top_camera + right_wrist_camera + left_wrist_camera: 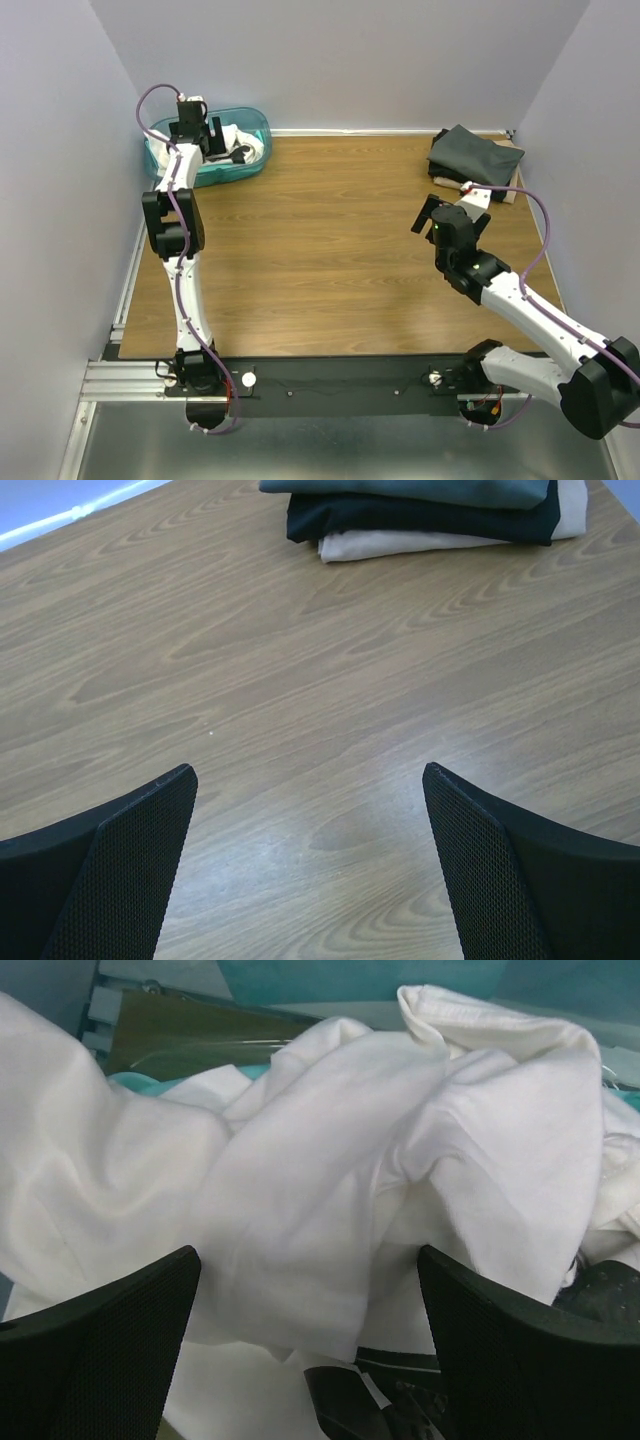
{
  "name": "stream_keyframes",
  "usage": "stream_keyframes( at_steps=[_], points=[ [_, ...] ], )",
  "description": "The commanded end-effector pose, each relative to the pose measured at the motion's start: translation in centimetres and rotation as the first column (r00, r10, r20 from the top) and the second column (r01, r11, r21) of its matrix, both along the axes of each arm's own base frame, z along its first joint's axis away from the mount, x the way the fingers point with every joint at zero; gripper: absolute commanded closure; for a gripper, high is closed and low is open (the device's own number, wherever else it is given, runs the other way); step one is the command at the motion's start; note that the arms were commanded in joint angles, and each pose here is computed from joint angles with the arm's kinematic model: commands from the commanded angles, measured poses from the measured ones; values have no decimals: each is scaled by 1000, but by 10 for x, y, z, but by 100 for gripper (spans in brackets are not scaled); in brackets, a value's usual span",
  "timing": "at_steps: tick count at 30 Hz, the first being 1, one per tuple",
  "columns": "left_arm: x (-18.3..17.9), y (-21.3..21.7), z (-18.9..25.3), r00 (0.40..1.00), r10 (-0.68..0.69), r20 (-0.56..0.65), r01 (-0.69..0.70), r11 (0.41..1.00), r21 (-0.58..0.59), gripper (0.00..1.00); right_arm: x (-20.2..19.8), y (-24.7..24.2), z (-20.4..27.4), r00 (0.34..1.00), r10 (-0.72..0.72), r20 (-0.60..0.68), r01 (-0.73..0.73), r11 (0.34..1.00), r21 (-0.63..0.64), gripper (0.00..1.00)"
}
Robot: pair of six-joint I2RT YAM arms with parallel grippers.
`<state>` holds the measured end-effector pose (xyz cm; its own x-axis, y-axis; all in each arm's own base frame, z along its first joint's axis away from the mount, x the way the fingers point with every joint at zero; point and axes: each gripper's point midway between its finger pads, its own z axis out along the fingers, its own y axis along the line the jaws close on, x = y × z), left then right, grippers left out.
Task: Fold and stack the t-shirts
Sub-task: Grab the tshirt from the pile
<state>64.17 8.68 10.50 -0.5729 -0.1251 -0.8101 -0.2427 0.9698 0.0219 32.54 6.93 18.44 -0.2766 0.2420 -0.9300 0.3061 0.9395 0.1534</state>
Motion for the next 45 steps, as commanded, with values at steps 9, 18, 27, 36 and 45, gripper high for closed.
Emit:
stream_keyframes(
  at_steps=[9,18,27,36,45],
  points=[
    [4,-6,15,999,-39,20,40,999,-34,100,3,6,12,1000,9,28,-10,999,52,0],
    [-4,-18,151,962,-78,261,91,995,-41,100,0,7,15,999,23,37,-25,998,62,0],
    [-72,-89,324,744,-354,567,437,899,-12,100,0,9,14,999,36,32,-38,997,60,0],
    [-201,-181,461,322,-584,745,773,617,150,100,3,6,18,999,30,31,-31,999,22,0],
    [-325,-255,549,-113,-559,821,896,299,327,100,0,7,20,998,32,46,-34,998,50,0]
  ],
)
